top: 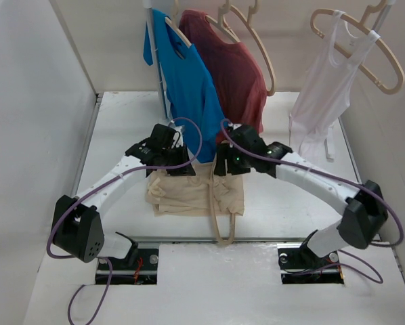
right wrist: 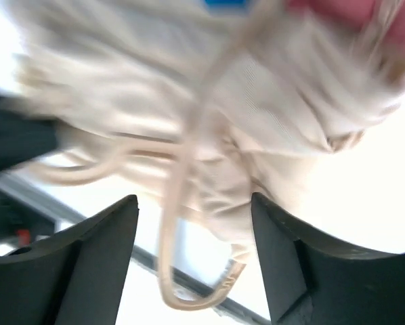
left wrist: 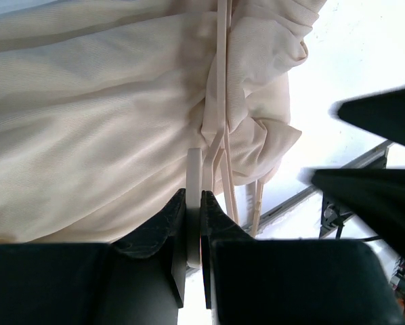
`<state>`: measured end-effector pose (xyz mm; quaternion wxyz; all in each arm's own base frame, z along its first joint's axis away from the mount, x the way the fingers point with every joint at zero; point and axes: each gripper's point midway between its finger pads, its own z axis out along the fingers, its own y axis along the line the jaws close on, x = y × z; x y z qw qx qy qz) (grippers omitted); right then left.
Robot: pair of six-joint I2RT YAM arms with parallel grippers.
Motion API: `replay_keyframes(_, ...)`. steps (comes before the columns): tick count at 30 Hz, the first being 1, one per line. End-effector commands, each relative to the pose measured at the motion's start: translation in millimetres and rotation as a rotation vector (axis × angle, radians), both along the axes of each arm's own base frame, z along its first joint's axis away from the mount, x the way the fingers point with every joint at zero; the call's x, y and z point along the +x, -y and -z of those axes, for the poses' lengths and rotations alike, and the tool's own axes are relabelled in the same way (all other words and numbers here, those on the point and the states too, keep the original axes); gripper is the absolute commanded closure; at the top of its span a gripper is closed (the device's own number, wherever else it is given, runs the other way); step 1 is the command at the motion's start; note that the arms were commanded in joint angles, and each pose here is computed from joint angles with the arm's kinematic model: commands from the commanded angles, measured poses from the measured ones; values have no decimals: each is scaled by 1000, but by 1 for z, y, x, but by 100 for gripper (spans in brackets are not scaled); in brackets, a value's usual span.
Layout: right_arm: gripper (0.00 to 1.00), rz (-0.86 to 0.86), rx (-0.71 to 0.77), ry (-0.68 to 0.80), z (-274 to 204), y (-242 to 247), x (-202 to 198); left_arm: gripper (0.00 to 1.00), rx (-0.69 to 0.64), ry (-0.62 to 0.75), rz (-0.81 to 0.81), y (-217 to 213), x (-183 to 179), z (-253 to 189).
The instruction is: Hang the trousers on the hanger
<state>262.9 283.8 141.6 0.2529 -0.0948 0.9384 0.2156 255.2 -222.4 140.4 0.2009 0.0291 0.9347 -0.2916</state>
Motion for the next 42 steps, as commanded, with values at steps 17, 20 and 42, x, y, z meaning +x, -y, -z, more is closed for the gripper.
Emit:
replay_keyframes(17, 100, -17, 147, -10, 63, -58, 76, 100, -8, 112, 90, 9, 9, -30)
replay_keyframes(20, 100, -12, 180, -3, 66, -66, 82, 100, -48, 156, 159, 26, 5, -48)
replay_keyframes(42, 90, 152, 94, -24, 50, 13, 9, 100, -71, 159, 158, 37, 2, -56)
